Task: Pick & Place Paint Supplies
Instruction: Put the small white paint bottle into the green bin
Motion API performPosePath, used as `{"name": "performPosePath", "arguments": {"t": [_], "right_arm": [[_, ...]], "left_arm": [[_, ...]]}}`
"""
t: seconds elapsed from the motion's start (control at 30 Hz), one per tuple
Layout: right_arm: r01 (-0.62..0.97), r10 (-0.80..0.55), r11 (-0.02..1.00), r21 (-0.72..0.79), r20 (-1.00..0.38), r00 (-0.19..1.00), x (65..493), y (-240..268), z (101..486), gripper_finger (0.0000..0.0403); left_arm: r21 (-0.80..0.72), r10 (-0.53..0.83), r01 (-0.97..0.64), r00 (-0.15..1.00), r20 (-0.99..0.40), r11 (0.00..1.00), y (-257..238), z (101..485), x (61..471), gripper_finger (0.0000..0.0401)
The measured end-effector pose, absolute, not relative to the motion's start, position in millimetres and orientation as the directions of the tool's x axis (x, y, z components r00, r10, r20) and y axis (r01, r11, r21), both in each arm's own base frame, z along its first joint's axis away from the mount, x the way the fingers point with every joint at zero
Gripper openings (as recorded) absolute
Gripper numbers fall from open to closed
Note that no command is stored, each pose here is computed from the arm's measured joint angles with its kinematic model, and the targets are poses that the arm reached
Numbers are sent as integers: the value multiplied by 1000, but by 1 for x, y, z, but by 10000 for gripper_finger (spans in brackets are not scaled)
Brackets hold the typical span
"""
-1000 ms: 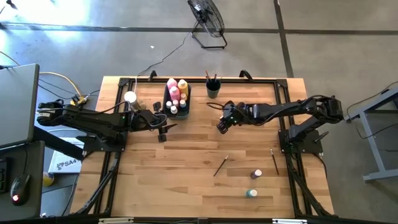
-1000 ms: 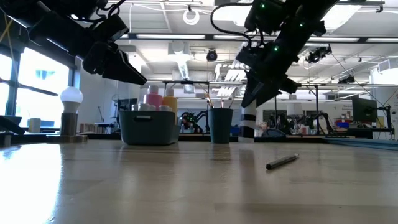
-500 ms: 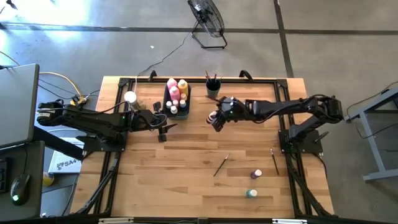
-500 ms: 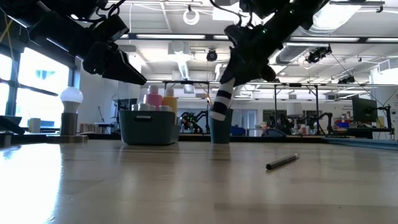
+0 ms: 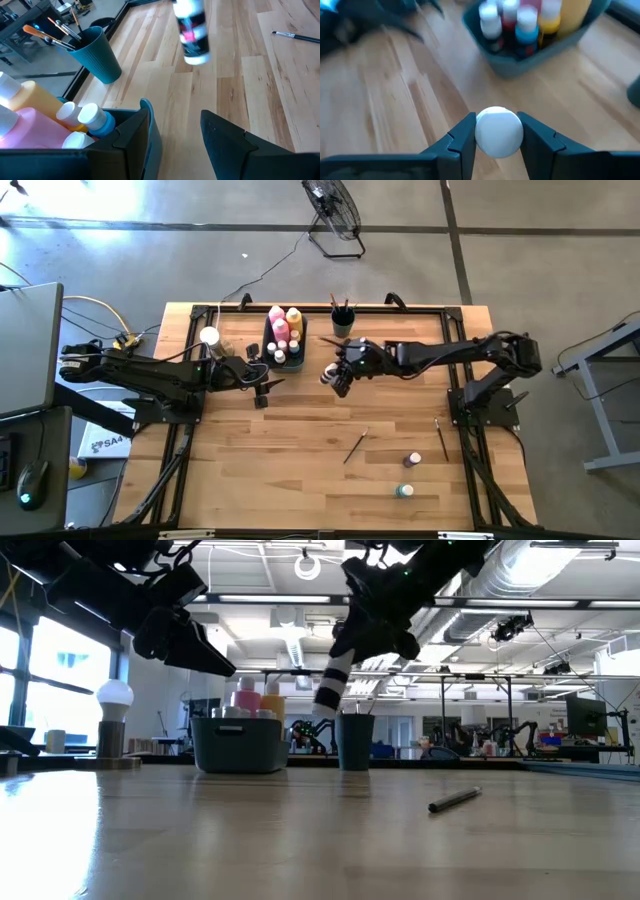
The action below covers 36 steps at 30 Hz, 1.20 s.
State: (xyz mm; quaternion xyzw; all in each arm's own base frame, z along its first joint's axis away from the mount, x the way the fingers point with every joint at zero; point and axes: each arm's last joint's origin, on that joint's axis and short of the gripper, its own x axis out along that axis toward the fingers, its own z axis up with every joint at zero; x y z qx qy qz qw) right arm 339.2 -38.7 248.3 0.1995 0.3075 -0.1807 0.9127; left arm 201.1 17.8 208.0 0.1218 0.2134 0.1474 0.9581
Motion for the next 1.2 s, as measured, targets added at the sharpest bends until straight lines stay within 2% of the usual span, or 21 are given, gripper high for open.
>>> {"name": "performPosePath", "arguments": {"t": [0.37,1.2], "right_arm": [[386,-162,906,173,-701,694,390,-40,236,120],[387,-158,914,120,-774,613,405,-40,201,116]], "left_arm": [[299,320,-205,853,-413,932,17,204,199,175],[296,313,-198,853,-418,935,17,204,199,175]]}}
